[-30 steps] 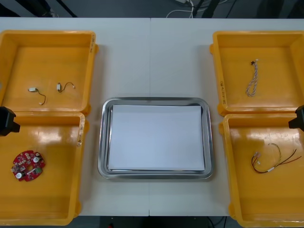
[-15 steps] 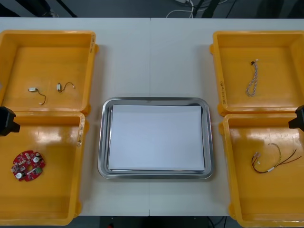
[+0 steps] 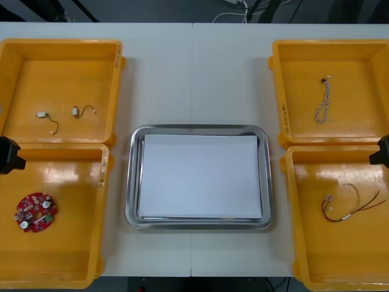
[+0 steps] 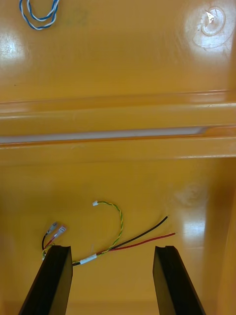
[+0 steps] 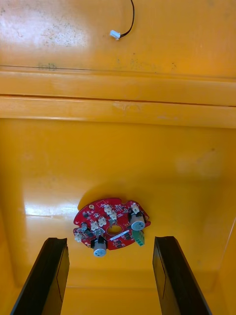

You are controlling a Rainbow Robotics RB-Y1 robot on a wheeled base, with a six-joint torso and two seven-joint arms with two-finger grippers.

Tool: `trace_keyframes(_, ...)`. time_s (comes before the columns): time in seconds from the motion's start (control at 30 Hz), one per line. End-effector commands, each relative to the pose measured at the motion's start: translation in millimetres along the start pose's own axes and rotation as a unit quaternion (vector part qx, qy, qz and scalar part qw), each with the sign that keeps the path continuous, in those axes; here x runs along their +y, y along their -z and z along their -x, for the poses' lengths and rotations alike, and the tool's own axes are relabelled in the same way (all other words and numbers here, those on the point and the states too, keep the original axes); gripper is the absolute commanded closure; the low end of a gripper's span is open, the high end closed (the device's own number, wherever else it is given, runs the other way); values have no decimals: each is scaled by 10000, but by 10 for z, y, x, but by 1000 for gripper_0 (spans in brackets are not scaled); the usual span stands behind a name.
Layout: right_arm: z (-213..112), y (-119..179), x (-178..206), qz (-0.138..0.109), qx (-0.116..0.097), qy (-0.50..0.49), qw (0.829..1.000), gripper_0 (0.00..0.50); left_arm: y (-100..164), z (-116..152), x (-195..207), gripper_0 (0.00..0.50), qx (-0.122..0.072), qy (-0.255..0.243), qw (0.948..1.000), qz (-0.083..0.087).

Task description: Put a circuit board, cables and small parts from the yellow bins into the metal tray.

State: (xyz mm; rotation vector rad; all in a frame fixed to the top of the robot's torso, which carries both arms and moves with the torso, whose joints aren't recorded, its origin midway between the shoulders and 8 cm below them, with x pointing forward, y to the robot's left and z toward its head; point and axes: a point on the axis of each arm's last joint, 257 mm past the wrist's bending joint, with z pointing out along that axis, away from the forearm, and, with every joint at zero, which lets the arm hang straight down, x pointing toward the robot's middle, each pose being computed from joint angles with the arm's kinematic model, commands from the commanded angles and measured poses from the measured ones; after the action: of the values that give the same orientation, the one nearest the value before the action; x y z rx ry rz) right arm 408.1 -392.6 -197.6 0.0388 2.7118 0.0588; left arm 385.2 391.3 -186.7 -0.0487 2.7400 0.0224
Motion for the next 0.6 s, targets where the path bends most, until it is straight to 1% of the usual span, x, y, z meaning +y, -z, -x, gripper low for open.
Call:
trace_keyframes(0.03,-22,5,64,15,-27,164,9999,25,44,-39,-2,0,-73,-535,9985,-33)
trace_keyframes(0.6,-22,5,64,15,-27,164,9999,23,44,-39,-2,0,-73,-535,9985,-33)
